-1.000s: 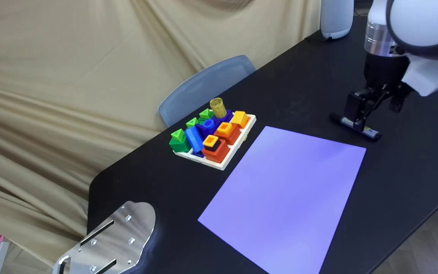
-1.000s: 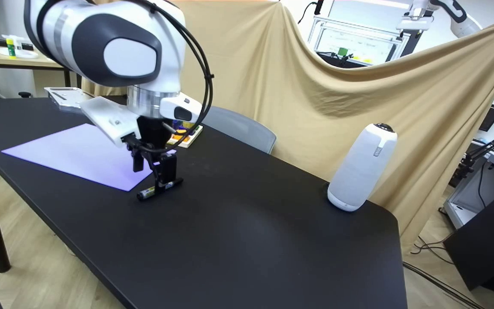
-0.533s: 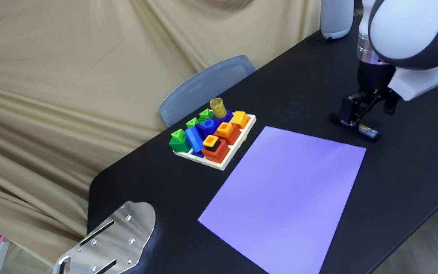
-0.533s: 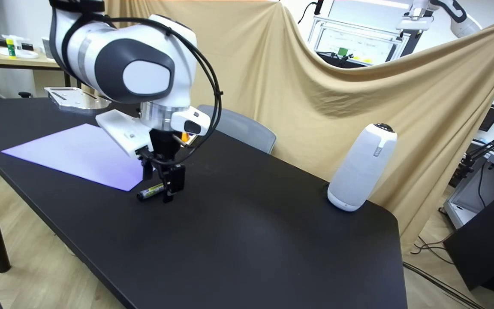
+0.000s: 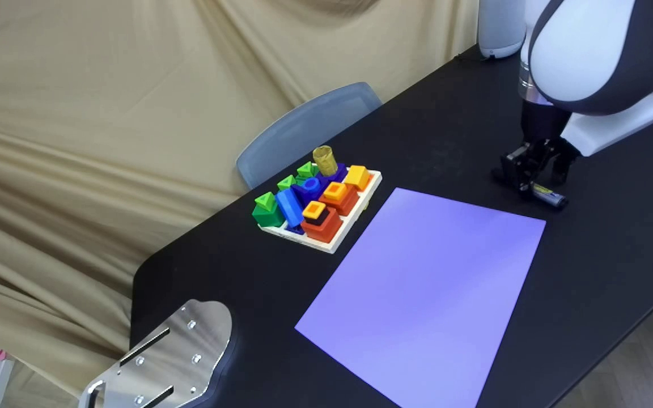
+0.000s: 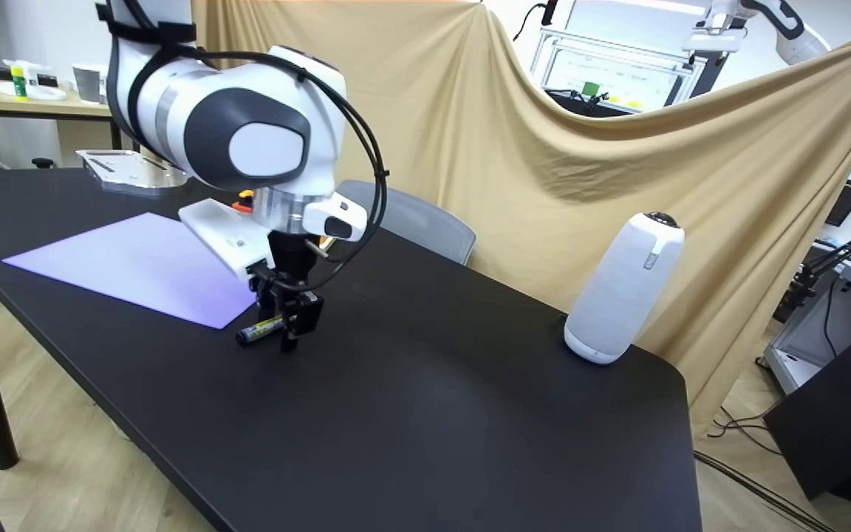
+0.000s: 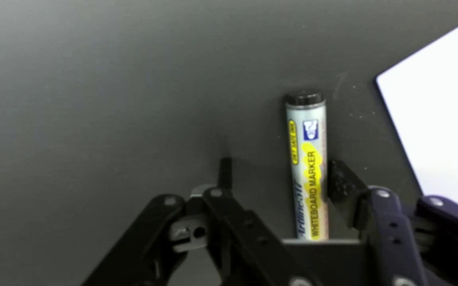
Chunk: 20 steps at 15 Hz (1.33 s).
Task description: Put the black marker on the purple placemat
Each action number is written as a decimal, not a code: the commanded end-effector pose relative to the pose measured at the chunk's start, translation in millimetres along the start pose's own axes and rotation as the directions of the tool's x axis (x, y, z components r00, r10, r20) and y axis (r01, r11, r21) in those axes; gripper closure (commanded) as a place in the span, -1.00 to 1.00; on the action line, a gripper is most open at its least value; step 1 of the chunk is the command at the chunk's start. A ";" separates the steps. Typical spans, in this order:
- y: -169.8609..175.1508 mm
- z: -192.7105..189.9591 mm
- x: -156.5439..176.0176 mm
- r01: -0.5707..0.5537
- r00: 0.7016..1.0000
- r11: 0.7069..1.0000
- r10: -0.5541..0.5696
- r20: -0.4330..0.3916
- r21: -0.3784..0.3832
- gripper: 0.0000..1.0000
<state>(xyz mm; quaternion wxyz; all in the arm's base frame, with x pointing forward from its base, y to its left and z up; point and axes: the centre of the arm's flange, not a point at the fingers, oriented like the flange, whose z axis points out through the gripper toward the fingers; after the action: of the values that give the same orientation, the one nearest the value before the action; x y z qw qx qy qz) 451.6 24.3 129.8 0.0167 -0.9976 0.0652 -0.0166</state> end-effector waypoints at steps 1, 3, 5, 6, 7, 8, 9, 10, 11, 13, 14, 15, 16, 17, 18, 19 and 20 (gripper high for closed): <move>-6.3 -7.4 7.1 0.006 1.000 1.000 -0.006 -0.028 -0.009 0.35; -9.5 -9.2 7.7 0.011 0.999 1.000 -0.012 -0.032 -0.013 0.63; -12.4 -9.2 7.5 0.017 0.999 1.000 -0.017 -0.030 -0.018 0.91; -14.7 -10.4 7.1 0.023 0.999 1.000 -0.023 -0.028 -0.018 0.98; -17.2 -13.0 6.9 0.028 0.999 0.999 -0.028 -0.032 -0.024 0.93; -22.1 -17.9 6.8 0.041 0.998 0.999 -0.042 -0.036 -0.031 0.89; -26.7 -22.3 7.4 0.055 0.998 0.998 -0.057 -0.038 -0.041 0.89; -34.6 -28.7 9.3 0.073 0.997 0.996 -0.075 -0.036 -0.050 0.89; -42.8 -35.1 10.1 0.089 0.995 0.994 -0.091 -0.043 -0.059 0.89; -62.9 -47.1 9.1 0.126 0.990 0.990 -0.130 -0.058 -0.067 0.89; -73.2 -51.7 8.0 0.145 0.987 0.987 -0.149 -0.064 -0.068 0.89; -85.2 -55.7 6.0 0.162 0.983 0.985 -0.167 -0.072 -0.064 0.89; -96.4 -58.7 3.7 0.178 0.980 0.983 -0.182 -0.081 -0.052 0.89; -105.3 -61.4 1.7 0.190 0.977 0.981 -0.193 -0.093 -0.041 0.89; -113.8 -63.2 -0.6 0.204 0.973 0.979 -0.206 -0.103 -0.027 0.89; -121.0 -64.9 -2.9 0.216 0.970 0.976 -0.217 -0.114 -0.013 0.89; -127.7 -65.9 -5.0 0.230 0.966 0.973 -0.228 -0.123 0.001 0.89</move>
<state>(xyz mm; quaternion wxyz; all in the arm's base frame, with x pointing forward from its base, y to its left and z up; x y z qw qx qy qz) 462.8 131.5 189.4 0.0030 -0.9964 -0.0504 -0.0678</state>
